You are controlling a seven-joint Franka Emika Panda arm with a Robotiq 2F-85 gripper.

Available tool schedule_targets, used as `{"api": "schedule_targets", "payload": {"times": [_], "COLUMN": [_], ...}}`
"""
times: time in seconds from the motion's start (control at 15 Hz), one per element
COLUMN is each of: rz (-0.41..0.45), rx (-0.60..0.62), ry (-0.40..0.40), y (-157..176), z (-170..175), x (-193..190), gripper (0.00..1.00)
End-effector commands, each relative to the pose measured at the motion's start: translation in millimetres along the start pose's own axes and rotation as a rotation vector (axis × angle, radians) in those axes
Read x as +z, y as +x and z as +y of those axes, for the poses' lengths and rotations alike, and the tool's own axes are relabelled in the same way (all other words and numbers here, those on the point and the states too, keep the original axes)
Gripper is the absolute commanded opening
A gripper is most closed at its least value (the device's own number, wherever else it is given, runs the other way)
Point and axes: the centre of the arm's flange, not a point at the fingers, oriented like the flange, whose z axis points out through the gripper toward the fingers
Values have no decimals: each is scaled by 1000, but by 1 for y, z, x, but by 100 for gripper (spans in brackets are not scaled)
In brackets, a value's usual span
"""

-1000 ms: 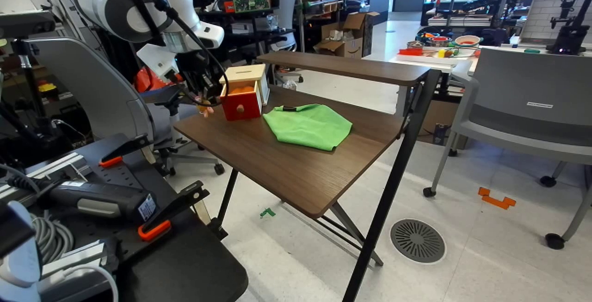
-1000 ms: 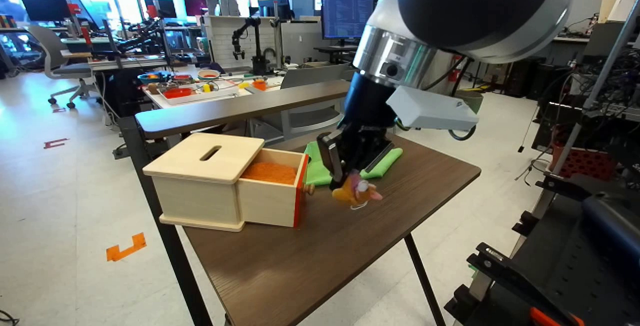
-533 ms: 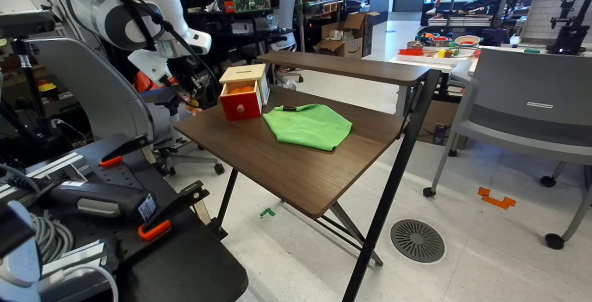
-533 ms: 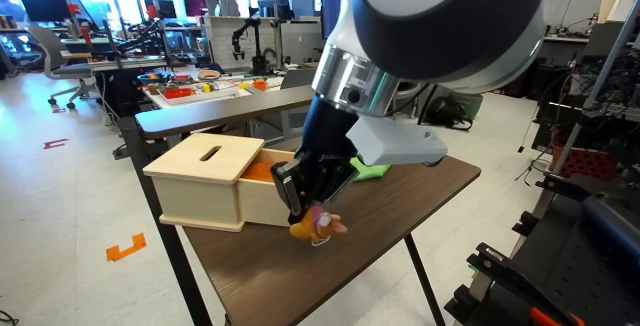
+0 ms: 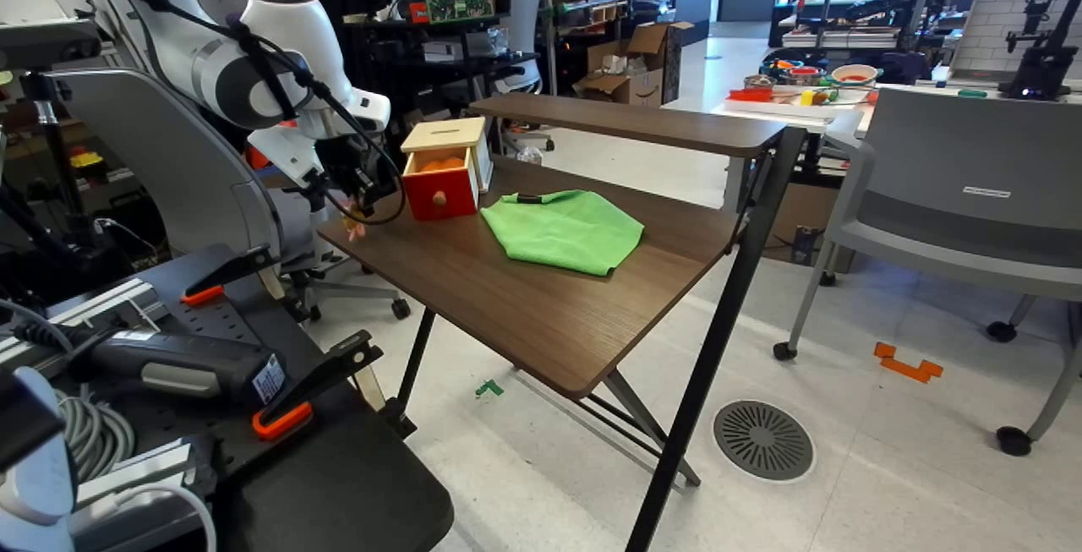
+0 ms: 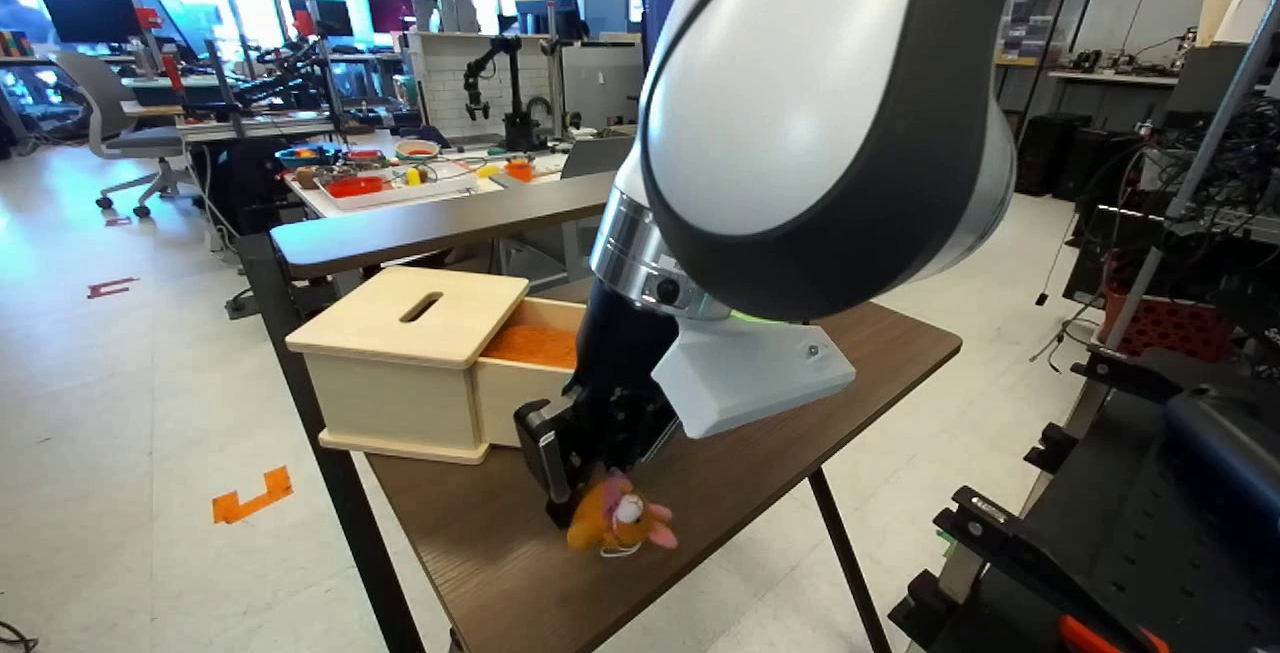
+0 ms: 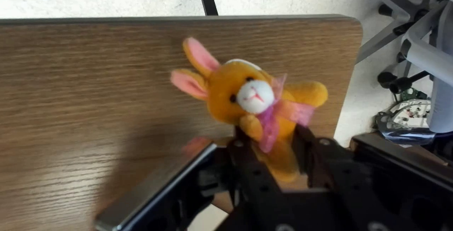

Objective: Move the toy teddy to the left

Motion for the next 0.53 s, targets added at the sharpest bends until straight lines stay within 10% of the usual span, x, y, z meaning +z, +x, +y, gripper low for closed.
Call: {"api": "schedule_targets", "payload": {"times": [0.0, 0.47], "rz": [43, 56], "rx": [0, 13], "ry": [-24, -13], "y": [12, 11], "z": [1, 9], "x": [11, -21], "gripper": [65, 100]}}
